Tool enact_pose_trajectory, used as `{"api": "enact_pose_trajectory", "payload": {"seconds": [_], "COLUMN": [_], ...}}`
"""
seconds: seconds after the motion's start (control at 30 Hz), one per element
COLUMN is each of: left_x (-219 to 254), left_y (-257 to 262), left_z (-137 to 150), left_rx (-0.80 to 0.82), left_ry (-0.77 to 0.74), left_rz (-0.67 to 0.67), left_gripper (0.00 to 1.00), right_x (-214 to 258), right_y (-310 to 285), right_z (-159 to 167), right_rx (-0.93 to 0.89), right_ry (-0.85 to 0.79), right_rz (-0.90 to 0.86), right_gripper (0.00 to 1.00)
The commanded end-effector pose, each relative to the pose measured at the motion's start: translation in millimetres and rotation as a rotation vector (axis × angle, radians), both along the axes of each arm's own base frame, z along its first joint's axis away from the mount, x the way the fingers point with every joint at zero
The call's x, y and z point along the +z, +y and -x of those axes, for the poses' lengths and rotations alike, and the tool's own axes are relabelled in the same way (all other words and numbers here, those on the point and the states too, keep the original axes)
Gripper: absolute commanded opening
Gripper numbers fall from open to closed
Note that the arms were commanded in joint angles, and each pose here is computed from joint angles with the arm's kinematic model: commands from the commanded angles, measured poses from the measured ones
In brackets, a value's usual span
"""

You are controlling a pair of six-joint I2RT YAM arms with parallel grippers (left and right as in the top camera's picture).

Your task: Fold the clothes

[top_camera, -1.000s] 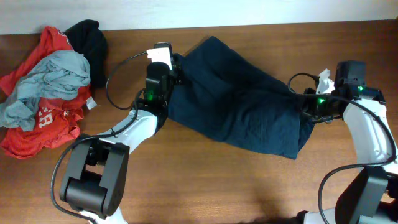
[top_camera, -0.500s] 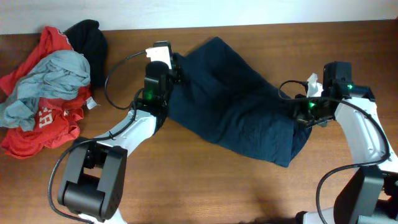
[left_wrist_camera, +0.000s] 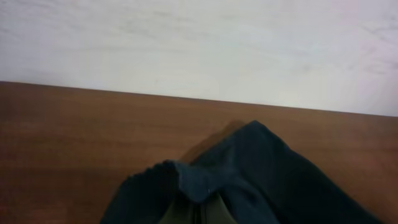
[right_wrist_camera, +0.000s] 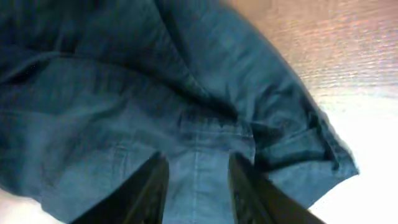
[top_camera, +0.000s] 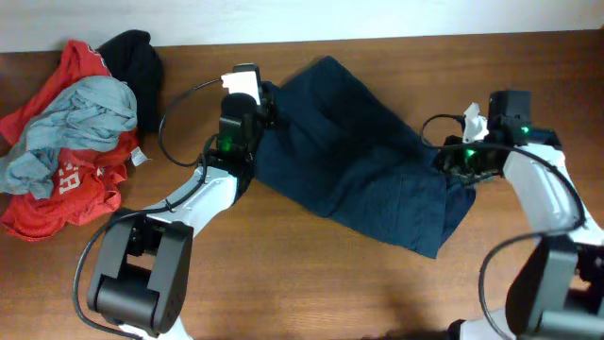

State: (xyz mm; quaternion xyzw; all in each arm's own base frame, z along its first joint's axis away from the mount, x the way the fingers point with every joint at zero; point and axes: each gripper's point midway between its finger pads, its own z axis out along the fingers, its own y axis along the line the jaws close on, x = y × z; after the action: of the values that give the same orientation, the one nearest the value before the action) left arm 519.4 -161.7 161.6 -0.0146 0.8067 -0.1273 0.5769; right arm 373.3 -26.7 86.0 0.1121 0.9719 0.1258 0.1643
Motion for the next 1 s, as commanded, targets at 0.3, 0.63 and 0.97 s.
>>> {"api": "enact_pose_trajectory", "payload": {"seconds": [0.3, 0.63, 0.97], "left_x": [15.4, 15.3, 15.3], "left_y": [1.7, 1.7, 1.7], "left_z": [0.9, 1.0, 1.0], "left_rx": [0.008, 0.008, 0.008], "left_ry": [-0.018, -0.017, -0.017], "left_rz": [-0.003, -0.002, -0.002], "left_gripper": [0.01, 0.01, 0.01], "right_x": [-64.7, -64.3, -67.7], "right_y": [-2.2, -0.8, 7.4], "right_z": [-4.1, -5.6, 19.9], "right_rx": [0.079, 0.087, 0.095], "right_ry": [0.094, 0.085, 0.189], "right_rz": [0.025, 0.019, -0.026], "right_gripper": [0.38, 0.44, 0.44]}}
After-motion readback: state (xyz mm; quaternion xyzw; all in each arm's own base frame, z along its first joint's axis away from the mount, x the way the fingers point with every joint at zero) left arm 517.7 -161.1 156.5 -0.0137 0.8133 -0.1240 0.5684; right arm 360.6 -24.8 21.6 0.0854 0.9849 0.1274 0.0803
